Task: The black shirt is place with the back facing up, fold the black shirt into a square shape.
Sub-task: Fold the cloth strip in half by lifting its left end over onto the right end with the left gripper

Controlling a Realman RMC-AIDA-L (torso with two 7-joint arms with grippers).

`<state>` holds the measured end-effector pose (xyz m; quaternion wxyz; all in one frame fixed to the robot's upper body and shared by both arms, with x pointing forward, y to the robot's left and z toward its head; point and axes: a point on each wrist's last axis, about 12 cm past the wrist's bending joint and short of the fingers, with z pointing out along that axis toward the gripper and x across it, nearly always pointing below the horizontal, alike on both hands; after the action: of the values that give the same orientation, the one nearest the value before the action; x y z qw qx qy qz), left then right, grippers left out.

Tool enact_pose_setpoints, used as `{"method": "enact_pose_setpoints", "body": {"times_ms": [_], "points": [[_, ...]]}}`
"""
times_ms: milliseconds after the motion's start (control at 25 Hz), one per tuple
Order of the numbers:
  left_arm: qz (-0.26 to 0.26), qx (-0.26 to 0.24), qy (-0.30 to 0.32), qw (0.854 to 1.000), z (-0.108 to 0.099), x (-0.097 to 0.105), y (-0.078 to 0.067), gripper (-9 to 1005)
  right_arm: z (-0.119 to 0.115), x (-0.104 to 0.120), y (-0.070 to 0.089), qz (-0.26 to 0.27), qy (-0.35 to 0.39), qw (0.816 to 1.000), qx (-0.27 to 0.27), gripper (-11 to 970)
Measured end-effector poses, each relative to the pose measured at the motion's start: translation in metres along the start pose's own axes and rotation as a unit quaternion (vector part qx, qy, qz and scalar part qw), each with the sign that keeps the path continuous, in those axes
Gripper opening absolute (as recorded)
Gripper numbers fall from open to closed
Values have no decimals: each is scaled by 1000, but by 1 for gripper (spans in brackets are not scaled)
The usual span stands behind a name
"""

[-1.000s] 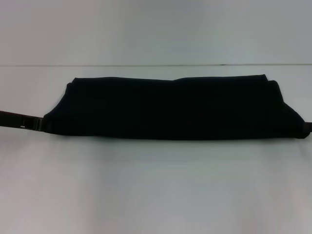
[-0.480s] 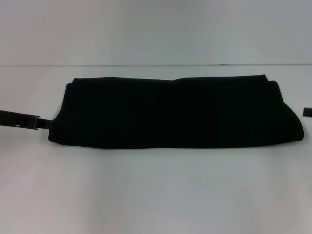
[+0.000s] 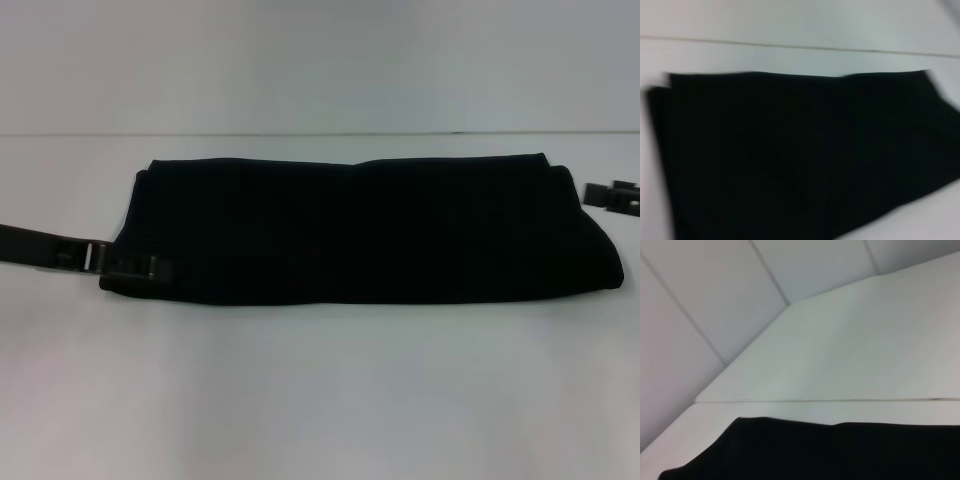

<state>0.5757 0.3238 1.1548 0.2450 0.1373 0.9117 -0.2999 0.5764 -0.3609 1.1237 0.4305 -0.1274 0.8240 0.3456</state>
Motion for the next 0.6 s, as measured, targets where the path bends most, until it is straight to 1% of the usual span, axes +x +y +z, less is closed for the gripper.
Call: {"method": "enact_pose_setpoints", "body": {"times_ms": [40,80,120,160,200,320,440,600], "points": [[-10,19,1,1000,-1,1,-2,692,5,0,2,-6,1,1000,-7,624],[-10,19,1,1000,-1,1,-2,719,9,0,3,-13,3,1000,-10,647],[-21,33,3,999,-2,3,-4,746,12,0,4,-19,4,1000,-14,671],[-46,46,9,998,-1,6,-3,772,16,0,4,-27,6,1000,-13,695],[-60,51,14,997,1,8,-2,799,20,-1,4,-32,7,999,-9,718],[-112,66,25,991,8,16,4,799,32,-5,4,-46,14,999,4,789],[-151,73,21,986,12,20,8,799,40,-9,6,-59,22,998,8,817],[-203,66,5,977,16,22,15,798,51,-19,11,-78,29,996,3,846]]}}
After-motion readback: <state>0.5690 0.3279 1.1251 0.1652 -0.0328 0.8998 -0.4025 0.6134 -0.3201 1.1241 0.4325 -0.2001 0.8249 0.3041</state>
